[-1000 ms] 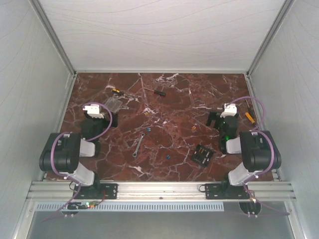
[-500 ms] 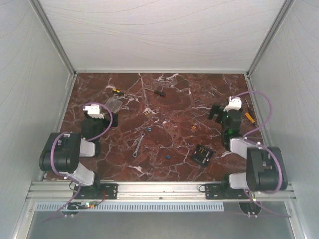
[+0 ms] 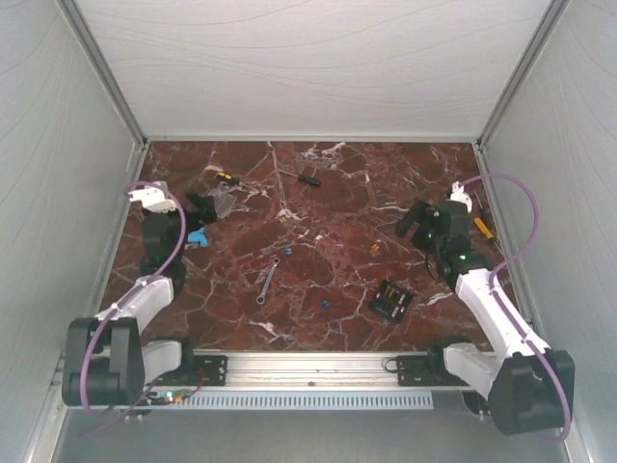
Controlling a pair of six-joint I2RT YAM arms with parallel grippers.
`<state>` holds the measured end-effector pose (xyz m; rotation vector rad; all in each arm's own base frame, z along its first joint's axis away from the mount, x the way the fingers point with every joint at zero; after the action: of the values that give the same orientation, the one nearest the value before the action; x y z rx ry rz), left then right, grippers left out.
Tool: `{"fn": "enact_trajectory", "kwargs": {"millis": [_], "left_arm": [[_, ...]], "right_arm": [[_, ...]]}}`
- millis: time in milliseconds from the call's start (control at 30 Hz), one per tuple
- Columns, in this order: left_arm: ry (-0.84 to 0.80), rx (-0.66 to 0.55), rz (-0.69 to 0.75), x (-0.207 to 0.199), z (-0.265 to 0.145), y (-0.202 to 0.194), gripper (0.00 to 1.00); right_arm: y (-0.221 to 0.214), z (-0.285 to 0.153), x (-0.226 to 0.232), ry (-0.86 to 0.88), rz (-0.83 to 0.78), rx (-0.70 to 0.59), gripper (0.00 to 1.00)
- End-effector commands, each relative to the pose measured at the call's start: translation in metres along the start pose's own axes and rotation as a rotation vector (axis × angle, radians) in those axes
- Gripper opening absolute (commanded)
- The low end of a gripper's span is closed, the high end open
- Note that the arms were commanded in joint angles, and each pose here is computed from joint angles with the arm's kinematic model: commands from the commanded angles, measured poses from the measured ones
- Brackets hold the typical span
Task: Snap on the fuse box
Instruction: Move the fuse box base at the center of the board.
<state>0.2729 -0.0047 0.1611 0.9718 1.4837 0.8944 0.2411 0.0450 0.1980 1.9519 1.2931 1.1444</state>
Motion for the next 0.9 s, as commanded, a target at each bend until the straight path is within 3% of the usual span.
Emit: {"fn": "enact_trajectory", "kwargs": {"millis": [0, 200, 500, 633, 767, 867], "left_arm": [[-0.063, 0.113, -0.239, -0.02, -0.008, 0.003, 1.0], [-0.215, 0.307, -0.387, -0.054, -0.019, -0.005, 1.0], [-0.314, 0.529, -0.288, -0.099, -0.045, -0.038, 1.0], [-0.342, 0.585, -0.242, -0.106, -0.049, -0.05, 1.0], [-0.371, 0.627, -0.219, -0.107, -0.046, -0.061, 1.0], [-0.373, 0.646, -0.201, -0.107, -0.042, -0.066, 1.0]], "right_arm": [[-0.038, -0.036, -0.013, -0.101, 0.088, 0.275, 0.82], [-0.061, -0.064, -0.025, -0.137, 0.118, 0.369, 0.74], [-0.085, -0.065, -0.017, -0.195, 0.107, 0.474, 0.61], [-0.104, -0.062, -0.02, -0.234, 0.108, 0.57, 0.6], [-0.109, -0.062, -0.015, -0.2, 0.084, 0.595, 0.56], [-0.11, -0.062, -0.015, -0.248, 0.051, 0.61, 0.59]]}}
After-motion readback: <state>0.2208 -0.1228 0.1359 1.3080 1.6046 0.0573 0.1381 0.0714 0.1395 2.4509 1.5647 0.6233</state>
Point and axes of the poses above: each gripper's point midway between its finger pads, its own z axis out along the fingers, its own x axis along the line the jaws close on, y = z × x, the point moved 10 cm from there along -z, back along the fingers, and after that the axes turned 2 degrees about -z, right-handed, at the moved point
